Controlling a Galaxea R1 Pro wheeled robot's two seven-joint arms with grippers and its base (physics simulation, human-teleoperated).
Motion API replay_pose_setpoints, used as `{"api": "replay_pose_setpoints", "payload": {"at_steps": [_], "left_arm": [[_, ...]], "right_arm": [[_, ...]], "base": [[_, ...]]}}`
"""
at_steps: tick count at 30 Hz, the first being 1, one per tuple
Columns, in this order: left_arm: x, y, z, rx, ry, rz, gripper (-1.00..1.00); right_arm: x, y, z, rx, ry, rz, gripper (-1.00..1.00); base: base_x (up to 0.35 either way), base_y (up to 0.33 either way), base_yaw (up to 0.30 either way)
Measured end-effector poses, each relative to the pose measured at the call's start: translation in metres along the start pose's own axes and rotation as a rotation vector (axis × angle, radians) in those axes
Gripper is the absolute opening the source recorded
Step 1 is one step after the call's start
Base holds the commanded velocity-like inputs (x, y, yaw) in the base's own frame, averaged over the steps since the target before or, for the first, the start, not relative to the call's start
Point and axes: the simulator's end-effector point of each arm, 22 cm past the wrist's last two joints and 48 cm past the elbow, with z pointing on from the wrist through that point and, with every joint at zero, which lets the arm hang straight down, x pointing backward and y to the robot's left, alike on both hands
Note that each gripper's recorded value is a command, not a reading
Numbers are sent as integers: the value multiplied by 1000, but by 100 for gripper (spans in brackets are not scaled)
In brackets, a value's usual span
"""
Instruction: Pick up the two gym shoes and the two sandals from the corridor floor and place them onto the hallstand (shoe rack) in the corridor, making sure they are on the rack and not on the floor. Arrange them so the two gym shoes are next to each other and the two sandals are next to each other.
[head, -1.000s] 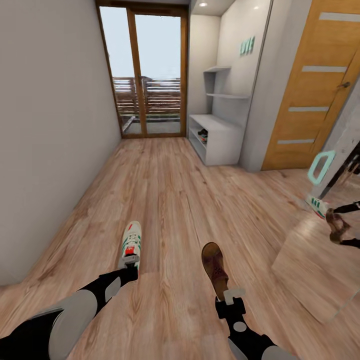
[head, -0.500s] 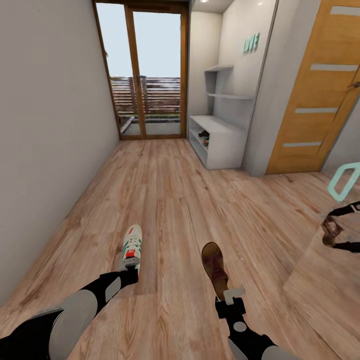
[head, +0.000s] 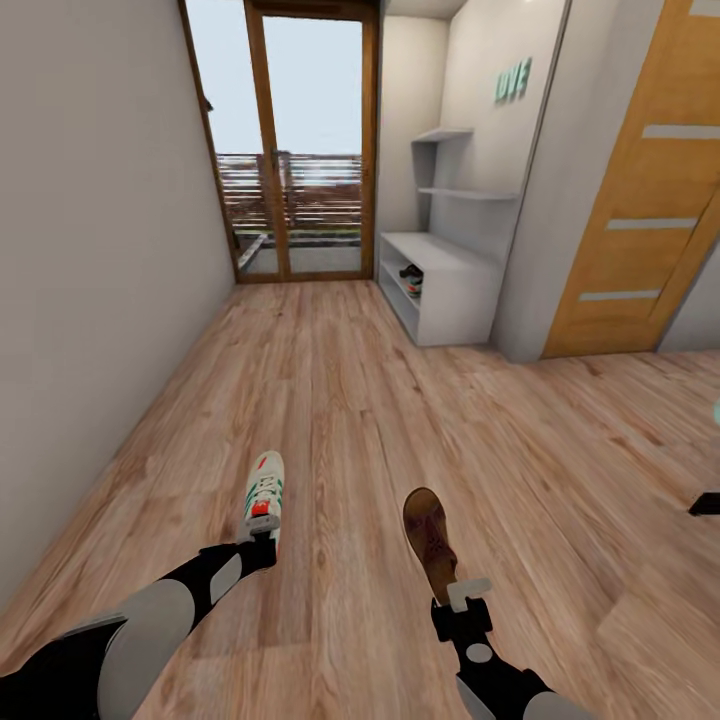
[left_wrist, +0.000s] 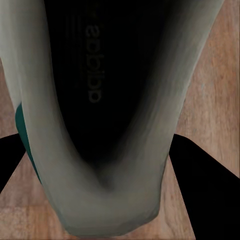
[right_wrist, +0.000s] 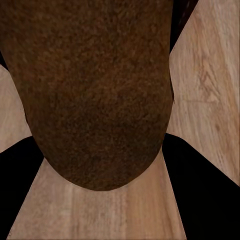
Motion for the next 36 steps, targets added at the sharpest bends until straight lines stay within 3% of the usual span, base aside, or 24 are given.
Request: {"api": "replay_pose_setpoints", "payload": {"at_steps": [36], "left_arm": [[0,2,0,-2,3,0,-100]], "right_arm": [[1,0,0,0,5,-1,-100]], "base": [[348,175,0]]}}
